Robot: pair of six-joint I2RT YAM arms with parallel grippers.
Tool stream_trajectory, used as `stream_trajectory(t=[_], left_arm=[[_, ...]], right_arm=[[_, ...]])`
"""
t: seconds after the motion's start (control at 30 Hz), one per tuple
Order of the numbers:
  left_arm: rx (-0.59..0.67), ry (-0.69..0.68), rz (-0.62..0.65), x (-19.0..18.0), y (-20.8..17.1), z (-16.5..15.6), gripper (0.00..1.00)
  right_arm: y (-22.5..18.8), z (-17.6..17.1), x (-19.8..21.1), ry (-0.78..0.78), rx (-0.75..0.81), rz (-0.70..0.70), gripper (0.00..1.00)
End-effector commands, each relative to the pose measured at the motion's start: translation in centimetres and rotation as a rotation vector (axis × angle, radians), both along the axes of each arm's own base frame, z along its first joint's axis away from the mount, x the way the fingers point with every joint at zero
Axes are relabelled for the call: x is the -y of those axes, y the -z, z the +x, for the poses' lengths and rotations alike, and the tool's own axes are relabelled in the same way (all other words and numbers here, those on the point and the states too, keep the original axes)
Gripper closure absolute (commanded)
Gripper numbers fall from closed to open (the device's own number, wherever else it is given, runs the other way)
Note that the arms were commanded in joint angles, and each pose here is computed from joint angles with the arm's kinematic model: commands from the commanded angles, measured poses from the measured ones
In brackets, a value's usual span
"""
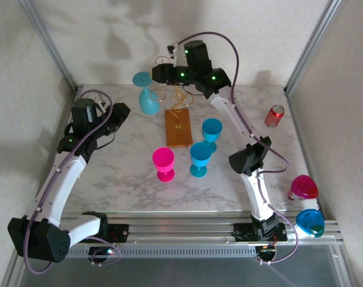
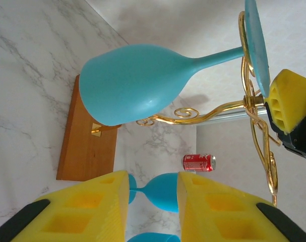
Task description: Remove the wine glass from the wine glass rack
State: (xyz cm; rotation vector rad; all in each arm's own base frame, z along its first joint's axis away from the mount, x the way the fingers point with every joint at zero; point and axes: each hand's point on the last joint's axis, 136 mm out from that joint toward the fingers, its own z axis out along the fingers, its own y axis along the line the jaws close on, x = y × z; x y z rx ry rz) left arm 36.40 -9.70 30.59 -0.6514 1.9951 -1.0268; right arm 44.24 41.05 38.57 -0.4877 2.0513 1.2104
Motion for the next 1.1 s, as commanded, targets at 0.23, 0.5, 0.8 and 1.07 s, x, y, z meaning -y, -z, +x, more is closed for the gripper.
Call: stream_trajectory(t=[0.23, 0.5, 0.8, 1.07], left_arm=[[0.023, -0.016, -0.009, -0.7, -0.1, -0.1, 0.7], [0.02, -0.023, -0.012, -1.0, 0.1, -0.3, 0.7], [0.016, -0.025, -0.014, -1.1, 0.4, -0.4, 0.7], [0.016, -0.029, -0.015, -1.3, 0.5, -0.4, 0.7]], right_arm=[[0.4, 1.2, -0.7, 0.001, -0.006, 0.038, 0.59], [0.8, 1.0, -1.0, -0.01, -0.016, 0.034, 0.63], [0.5, 0.9, -1.2, -0.016, -0.013, 0.046, 0.66], [0.5, 0.9, -1.5, -0.023, -0.013, 0.053, 0.66]])
